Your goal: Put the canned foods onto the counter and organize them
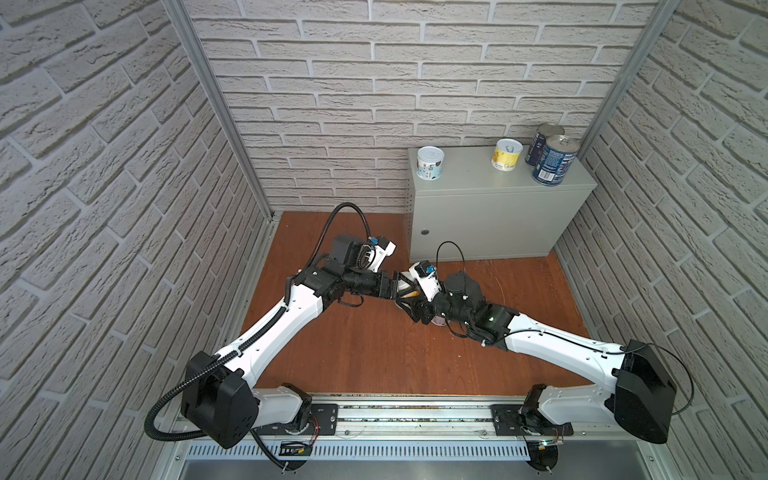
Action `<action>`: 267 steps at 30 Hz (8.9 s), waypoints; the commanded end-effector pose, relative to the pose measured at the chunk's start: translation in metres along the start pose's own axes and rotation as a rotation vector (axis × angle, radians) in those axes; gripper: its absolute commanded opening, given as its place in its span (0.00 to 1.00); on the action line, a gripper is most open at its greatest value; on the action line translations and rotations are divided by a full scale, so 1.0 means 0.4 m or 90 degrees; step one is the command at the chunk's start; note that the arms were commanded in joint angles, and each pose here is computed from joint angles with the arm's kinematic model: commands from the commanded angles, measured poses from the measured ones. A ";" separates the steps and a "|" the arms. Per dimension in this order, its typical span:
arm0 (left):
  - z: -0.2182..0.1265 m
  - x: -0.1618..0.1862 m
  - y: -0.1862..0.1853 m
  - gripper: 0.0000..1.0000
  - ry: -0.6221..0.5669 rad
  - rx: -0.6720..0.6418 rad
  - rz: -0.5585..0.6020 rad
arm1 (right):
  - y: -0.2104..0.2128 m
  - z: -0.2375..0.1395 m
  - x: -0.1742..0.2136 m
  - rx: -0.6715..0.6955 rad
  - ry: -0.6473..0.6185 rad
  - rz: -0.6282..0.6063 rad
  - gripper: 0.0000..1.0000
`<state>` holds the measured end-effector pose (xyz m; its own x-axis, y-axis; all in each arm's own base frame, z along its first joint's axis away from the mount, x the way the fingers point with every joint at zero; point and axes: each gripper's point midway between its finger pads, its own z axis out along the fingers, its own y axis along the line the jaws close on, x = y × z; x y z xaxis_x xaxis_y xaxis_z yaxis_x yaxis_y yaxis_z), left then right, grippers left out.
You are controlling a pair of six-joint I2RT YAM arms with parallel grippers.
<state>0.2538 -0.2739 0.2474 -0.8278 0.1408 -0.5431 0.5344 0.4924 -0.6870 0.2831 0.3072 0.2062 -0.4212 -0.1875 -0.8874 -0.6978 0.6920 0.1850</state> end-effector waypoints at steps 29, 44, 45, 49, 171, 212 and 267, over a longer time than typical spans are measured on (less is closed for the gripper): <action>-0.158 -0.039 0.059 0.98 -0.206 -0.114 0.024 | -0.091 -0.080 -0.074 0.158 -0.031 0.091 0.51; -0.177 0.021 0.099 0.98 -0.222 -0.157 0.021 | -0.171 -0.191 -0.099 0.301 -0.035 0.102 0.50; -0.176 0.020 0.098 0.99 -0.225 -0.154 0.020 | -0.173 -0.199 -0.106 0.306 -0.040 0.101 0.50; -0.172 0.021 0.100 0.98 -0.228 -0.148 0.015 | -0.183 -0.226 -0.127 0.327 -0.056 0.100 0.50; -0.057 -0.005 0.210 0.98 -0.166 -0.166 -0.057 | -0.940 -0.378 -0.497 0.570 -0.267 0.142 0.37; -0.071 -0.045 0.186 0.98 -0.212 -0.150 -0.040 | -0.806 -0.444 -0.558 0.478 -0.347 0.179 0.35; 0.020 -0.142 0.047 0.99 -0.276 -0.134 0.042 | -0.327 -0.213 0.003 0.176 0.007 0.184 0.31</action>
<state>0.3120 -0.2868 0.2644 -0.6589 -0.2161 -0.7205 0.4853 0.6097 -0.6267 0.3087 0.1540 0.1946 -0.6628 0.0395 -0.7478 -0.3499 0.8666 0.3559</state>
